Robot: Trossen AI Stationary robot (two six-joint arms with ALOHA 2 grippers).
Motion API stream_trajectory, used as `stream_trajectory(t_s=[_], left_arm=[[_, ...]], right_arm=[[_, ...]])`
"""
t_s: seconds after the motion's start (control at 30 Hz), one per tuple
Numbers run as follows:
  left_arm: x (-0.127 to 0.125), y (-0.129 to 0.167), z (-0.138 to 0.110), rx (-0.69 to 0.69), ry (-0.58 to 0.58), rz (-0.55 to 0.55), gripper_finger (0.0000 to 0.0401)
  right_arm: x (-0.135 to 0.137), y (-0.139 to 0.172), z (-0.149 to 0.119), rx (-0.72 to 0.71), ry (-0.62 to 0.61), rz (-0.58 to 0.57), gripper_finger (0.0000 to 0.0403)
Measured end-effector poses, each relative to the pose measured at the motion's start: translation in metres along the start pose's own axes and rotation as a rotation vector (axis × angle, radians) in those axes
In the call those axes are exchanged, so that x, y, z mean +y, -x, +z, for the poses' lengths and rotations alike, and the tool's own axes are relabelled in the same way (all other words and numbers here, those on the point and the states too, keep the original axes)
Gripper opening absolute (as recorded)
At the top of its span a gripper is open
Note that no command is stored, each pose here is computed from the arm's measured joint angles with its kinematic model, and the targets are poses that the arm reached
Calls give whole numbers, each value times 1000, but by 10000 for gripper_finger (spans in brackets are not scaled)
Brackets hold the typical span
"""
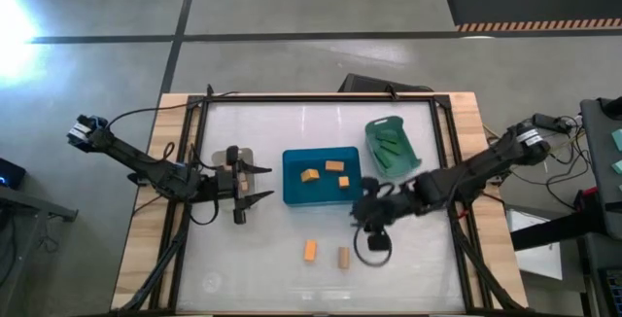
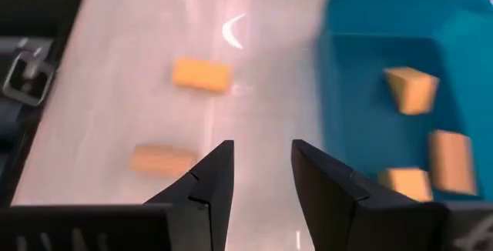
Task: Sort & place blocks by color
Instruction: Put the brown game block into the gray bin
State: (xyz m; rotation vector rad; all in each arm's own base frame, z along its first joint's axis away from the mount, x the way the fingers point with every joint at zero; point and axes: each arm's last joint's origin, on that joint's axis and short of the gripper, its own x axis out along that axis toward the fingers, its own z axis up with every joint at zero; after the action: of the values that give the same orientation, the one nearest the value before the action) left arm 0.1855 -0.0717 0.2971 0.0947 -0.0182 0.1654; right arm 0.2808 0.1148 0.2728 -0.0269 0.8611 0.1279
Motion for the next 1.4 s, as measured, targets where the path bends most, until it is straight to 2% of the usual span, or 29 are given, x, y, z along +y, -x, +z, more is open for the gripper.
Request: stream_trajectory(t_s=[0.27, 0.53, 0.63, 0.73, 0.8, 1.0, 1.17, 1.3, 1.4], left_arm=[[0, 0, 0, -3, 6, 1, 231], [0, 0, -2, 1, 3, 0, 231], [0, 0, -2, 1, 3, 0, 231], [0, 0, -2, -6, 8, 1, 231], [0, 0, -1, -14, 13, 2, 231], [0, 0, -2, -9, 9, 1, 231], [-2, -2, -4, -5, 4, 0, 231], [-2, -2, -4, -4, 3, 0, 231], [-2, -2, -4, -3, 2, 0, 231]], right_arm=[[27, -40, -11, 73, 148, 32, 126], [31, -71, -22, 162, 237, 43, 191], [31, -76, -24, 173, 327, 49, 215], [32, -81, -26, 183, 467, 62, 229], [32, -85, -28, 193, 548, 70, 232], [35, -94, -26, 197, 674, 88, 233], [35, -101, -21, 186, 682, 93, 233], [33, -109, -21, 198, 652, 196, 233], [34, -116, -22, 193, 648, 233, 233]])
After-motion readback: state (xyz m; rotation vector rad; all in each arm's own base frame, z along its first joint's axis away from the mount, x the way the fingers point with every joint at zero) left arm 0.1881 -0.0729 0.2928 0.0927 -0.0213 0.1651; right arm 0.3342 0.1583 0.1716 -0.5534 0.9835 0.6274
